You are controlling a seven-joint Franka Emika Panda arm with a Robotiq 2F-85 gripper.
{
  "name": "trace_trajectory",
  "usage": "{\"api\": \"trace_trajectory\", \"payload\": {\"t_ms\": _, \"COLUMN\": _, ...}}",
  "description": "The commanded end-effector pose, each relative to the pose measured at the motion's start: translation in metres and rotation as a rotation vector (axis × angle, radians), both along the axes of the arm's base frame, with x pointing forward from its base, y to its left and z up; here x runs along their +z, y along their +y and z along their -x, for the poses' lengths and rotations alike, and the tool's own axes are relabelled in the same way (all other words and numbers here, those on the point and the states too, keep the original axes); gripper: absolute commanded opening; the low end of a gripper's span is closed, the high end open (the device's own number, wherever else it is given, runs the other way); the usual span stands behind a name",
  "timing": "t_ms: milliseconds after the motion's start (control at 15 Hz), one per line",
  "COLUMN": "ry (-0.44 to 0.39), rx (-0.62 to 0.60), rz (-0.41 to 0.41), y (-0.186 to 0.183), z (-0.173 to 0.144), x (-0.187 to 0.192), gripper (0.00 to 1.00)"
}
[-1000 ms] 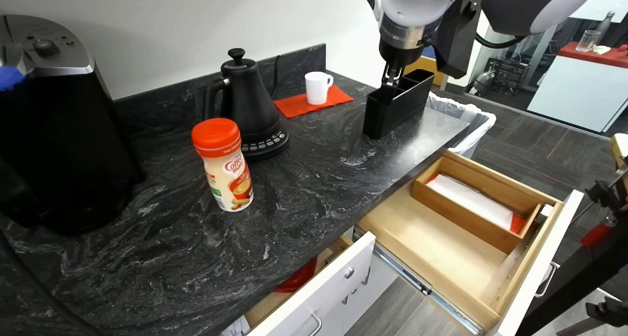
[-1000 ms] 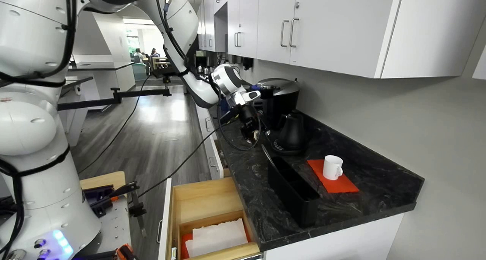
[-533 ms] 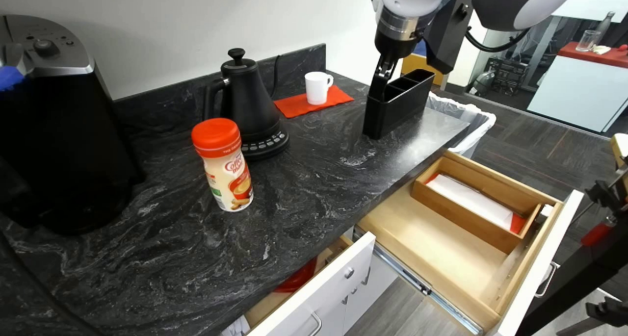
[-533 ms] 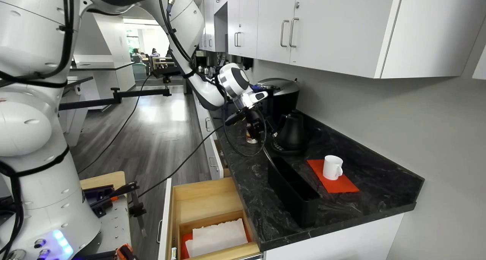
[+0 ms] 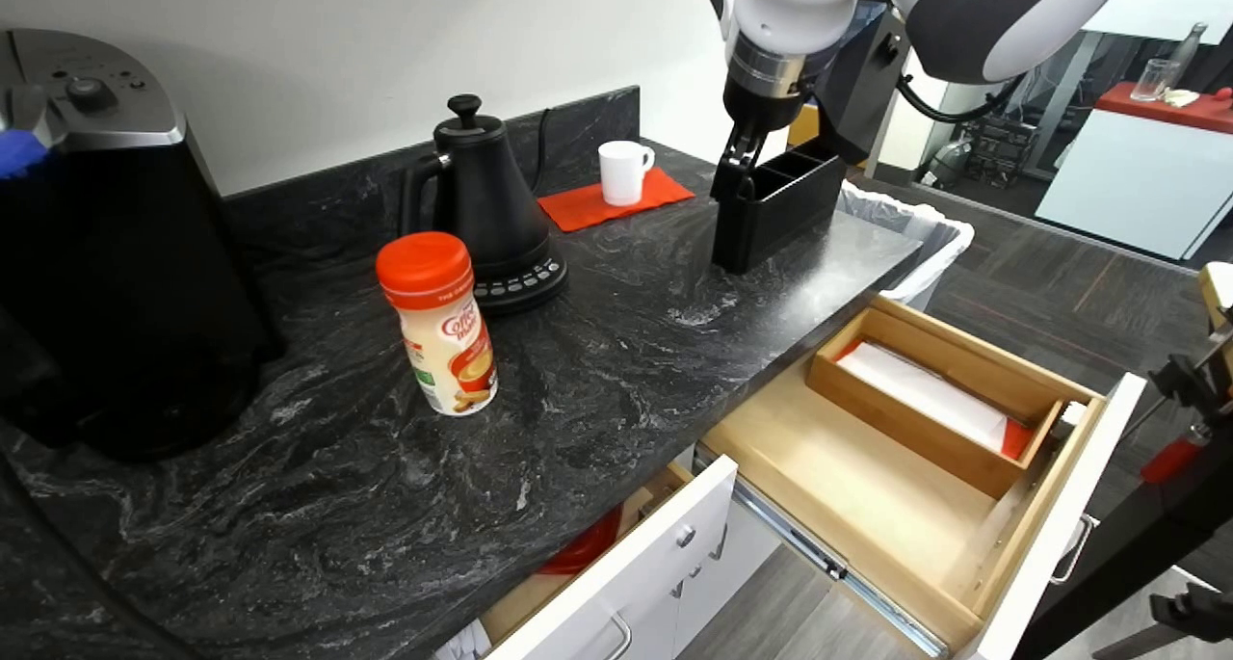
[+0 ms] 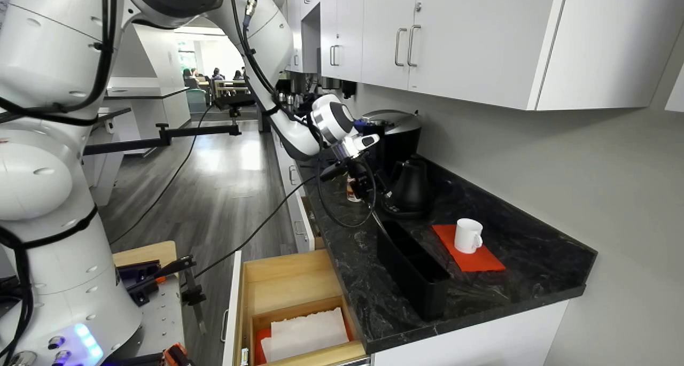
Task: Put the fork in the drawer
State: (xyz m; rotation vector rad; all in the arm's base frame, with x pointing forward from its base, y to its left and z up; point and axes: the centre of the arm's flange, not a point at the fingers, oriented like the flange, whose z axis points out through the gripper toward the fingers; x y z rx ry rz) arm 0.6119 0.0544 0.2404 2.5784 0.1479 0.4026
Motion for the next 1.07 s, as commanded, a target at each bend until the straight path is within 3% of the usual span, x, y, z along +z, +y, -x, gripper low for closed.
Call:
{"api": "trace_trajectory", "payload": {"t_ms": 0, "ry": -0.024, "rx": -0.025, "rz": 0.022, "y": -0.0029, "z": -0.0136, "x": -0.0002, "gripper": 1.0}}
{"api": "trace_trajectory", "payload": {"t_ms": 667, "ry": 0.046, "rx": -0.127, "rz": 0.06, "y": -0.0096, "z": -0.0151, "x": 0.0007, "gripper": 1.0}}
{"api": "trace_trajectory", "payload": {"t_ms": 1000, "ry": 0.081, "rx": -0.168, "rz": 0.027, "y": -0.0029, "z": -0.0101, "x": 0.004, "gripper": 1.0}}
